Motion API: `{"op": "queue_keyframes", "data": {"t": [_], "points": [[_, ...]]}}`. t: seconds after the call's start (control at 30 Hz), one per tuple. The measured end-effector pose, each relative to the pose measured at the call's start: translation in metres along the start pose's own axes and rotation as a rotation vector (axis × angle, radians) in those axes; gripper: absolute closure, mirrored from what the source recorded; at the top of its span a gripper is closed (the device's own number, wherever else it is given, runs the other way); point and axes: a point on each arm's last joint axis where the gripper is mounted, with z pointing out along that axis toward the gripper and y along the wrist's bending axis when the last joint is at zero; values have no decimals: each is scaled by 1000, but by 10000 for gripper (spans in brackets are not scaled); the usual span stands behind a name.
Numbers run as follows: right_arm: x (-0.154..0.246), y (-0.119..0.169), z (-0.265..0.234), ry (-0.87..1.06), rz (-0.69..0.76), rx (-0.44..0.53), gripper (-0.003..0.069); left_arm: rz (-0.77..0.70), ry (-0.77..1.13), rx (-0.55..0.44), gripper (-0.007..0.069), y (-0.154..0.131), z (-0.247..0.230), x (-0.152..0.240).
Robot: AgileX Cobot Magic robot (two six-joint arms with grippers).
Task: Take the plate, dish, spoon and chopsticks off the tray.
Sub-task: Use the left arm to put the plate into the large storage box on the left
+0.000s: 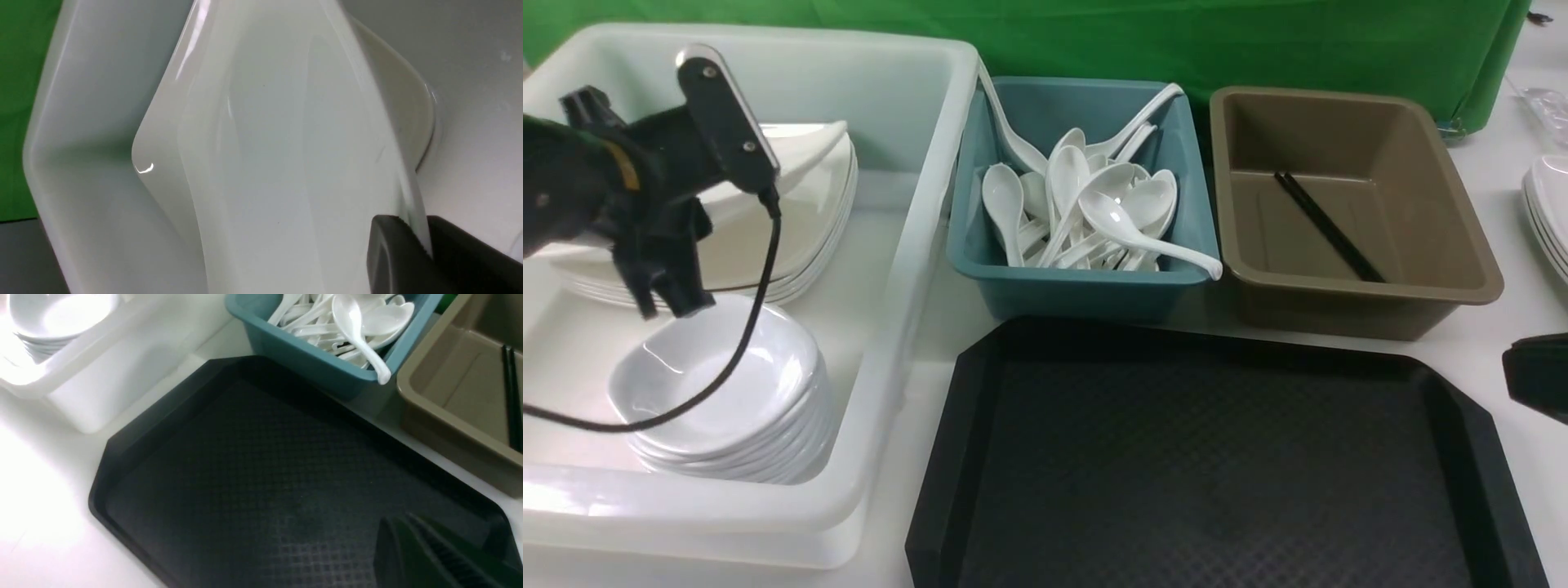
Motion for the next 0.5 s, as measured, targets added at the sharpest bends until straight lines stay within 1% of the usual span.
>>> {"op": "queue_keyframes", "data": {"t": [0.2, 0.5], "points": [[1, 2, 0, 9, -12, -26, 637, 54, 39, 16, 596, -3, 21, 0], [2, 5, 0, 20, -8, -59, 637, -7, 75, 32, 603, -11, 47, 2]]}}
